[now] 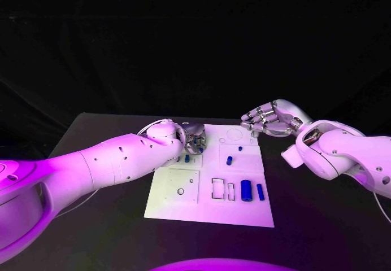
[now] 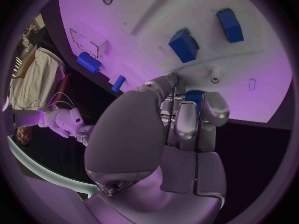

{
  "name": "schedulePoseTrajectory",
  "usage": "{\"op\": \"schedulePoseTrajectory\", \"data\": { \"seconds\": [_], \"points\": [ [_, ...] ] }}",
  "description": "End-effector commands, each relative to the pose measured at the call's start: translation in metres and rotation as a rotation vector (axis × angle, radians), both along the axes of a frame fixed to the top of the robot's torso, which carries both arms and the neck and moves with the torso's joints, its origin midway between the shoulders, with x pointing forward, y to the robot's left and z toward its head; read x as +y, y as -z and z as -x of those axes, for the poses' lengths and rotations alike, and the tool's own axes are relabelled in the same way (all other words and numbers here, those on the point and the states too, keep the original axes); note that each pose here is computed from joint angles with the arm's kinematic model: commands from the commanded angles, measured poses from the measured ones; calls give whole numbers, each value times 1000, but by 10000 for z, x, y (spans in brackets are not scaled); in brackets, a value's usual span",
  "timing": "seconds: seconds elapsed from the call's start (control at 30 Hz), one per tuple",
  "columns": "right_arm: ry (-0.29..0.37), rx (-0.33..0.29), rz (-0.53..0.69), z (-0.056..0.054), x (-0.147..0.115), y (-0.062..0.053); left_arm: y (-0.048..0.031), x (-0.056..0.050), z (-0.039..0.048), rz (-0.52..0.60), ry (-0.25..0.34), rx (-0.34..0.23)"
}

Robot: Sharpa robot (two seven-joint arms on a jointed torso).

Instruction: Assemble the parts on the task board

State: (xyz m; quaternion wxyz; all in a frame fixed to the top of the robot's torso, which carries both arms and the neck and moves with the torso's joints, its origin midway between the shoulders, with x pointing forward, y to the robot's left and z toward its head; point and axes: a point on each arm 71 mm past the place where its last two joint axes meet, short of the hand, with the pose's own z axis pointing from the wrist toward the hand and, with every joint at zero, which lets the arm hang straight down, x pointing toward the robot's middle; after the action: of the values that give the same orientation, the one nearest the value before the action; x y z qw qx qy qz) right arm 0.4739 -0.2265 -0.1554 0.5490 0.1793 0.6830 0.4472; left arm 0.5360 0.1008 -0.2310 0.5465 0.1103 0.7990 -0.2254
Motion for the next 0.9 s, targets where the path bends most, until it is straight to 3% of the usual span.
{"op": "schedulePoseTrajectory", "data": {
  "seconds": [0.03,0.43,0.67,0.9],
  "points": [
    [-19,-2,2,7,19,1,-30,-24,6,33,6,-19],
    [-16,-3,3,5,3,3,-128,40,61,93,-7,-26],
    [-11,-2,4,1,-14,4,-203,181,71,104,-33,-19],
    [-8,-2,5,1,-24,5,-216,353,57,95,-67,-8]
  ]
}}
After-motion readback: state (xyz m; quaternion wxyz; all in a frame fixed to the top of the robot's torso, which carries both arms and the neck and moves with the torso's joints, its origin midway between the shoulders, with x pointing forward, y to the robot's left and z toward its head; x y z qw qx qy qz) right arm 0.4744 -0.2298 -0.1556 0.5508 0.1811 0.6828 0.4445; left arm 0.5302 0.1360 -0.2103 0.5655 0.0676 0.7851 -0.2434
